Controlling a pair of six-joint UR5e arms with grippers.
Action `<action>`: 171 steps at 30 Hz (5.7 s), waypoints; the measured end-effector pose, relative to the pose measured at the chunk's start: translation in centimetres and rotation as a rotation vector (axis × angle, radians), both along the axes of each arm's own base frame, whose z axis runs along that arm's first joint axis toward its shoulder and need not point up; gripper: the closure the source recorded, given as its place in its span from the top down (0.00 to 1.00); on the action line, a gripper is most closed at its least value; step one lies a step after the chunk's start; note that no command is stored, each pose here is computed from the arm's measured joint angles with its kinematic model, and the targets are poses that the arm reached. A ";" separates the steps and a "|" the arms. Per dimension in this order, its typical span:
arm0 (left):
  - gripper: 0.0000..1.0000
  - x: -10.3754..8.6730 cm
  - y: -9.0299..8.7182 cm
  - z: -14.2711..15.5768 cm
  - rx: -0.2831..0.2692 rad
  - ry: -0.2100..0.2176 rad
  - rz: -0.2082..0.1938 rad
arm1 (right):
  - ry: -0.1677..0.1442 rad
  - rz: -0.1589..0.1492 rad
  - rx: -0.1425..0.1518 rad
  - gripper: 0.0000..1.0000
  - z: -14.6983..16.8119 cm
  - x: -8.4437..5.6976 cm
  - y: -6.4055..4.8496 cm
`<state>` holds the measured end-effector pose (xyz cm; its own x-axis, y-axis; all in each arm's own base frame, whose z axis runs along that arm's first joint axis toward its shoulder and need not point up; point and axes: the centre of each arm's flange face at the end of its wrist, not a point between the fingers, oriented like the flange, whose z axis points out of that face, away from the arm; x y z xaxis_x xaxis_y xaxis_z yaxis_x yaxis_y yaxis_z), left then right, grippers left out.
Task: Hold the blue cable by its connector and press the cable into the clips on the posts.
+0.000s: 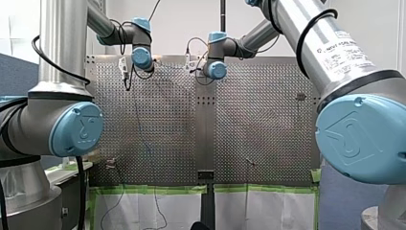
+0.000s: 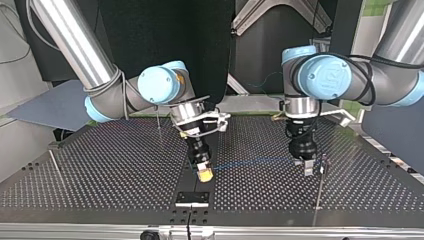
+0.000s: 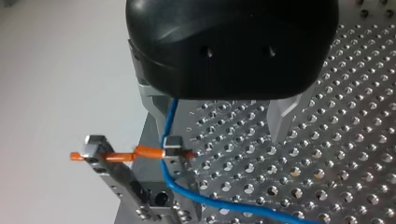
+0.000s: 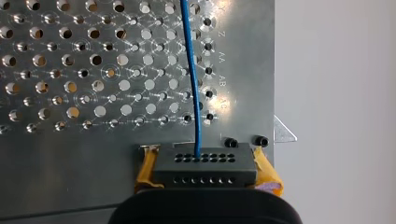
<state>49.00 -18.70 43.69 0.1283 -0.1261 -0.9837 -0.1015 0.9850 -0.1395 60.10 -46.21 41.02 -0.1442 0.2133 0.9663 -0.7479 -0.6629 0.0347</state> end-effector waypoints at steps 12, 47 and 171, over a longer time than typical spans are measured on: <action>1.00 -0.3 0.2 -0.3 -0.002 0.011 0.044 | 0.001 0.002 0.001 0.00 0.0 0.1 0.1; 0.00 -0.3 -2.2 0.6 -0.006 -0.063 -0.049 | 0.006 0.008 0.005 0.00 -0.1 0.4 0.6; 0.00 -3.6 -20.3 -37.3 0.042 0.080 -0.309 | 0.221 -0.335 0.417 0.00 -39.8 -17.8 5.7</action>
